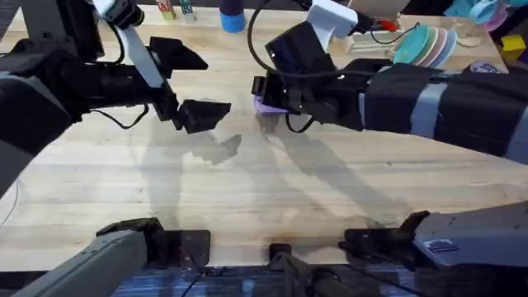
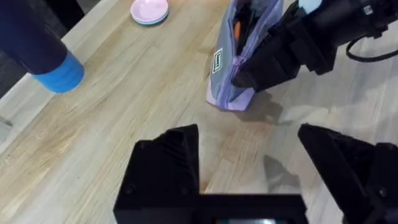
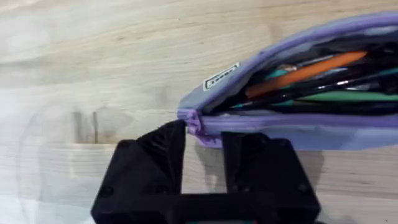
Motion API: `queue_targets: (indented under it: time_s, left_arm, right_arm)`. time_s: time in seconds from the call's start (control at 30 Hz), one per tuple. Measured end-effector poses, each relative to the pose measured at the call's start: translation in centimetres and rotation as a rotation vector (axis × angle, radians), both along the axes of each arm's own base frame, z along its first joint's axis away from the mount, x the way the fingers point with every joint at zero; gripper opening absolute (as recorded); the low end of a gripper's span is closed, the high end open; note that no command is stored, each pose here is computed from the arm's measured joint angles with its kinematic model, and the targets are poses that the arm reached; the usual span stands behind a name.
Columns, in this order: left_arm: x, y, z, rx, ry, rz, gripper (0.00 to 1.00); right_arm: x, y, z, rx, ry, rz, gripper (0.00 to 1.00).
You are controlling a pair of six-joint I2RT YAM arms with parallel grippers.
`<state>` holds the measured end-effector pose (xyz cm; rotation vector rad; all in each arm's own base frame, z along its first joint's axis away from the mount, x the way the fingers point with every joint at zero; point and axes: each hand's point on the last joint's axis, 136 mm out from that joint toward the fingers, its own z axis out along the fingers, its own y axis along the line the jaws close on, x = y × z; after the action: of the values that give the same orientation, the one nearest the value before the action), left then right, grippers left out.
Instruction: Unzip the bag, pick up the pens from the table one at a time and place them inside, then zip the bag closed.
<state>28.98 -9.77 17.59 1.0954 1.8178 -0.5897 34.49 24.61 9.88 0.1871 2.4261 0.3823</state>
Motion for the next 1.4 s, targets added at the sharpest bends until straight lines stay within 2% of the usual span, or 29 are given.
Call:
queue_targets:
  time_s: [0.23, 0.4, 0.43, 0.73, 0.9, 1.03, 1.4]
  left_arm:
    - [0.0, 0.0, 0.0, 0.000, 0.000, 0.000, 0.995]
    - [0.0, 0.0, 0.0, 0.000, 0.000, 0.000, 0.996]
    - [0.0, 0.0, 0.0, 0.000, 0.000, 0.000, 0.996]
    - [0.0, 0.0, 0.0, 0.000, 0.000, 0.000, 0.995]
    - [0.0, 0.0, 0.0, 0.000, 0.000, 0.000, 0.995]
    - [0.0, 0.0, 0.0, 0.000, 0.000, 0.000, 0.995]
    - [0.0, 0.0, 0.0, 0.000, -0.001, 0.000, 0.996]
  right_arm:
    - [0.0, 0.1, 0.0, 0.005, -0.002, 0.003, 0.259]
    - [0.0, 0.3, 0.1, 0.012, 0.000, 0.007, 0.054]
    - [0.0, 0.3, 0.1, 0.013, 0.000, 0.008, 0.039]
    - [0.0, 0.4, 0.3, 0.019, -0.003, 0.011, 0.032]
    - [-0.3, 0.2, 4.1, 0.080, -0.068, 0.015, 0.032]
    - [-0.5, -0.1, 5.9, 0.105, -0.098, 0.013, 0.032]
    - [-0.7, -0.3, 6.2, 0.109, -0.101, 0.014, 0.032]
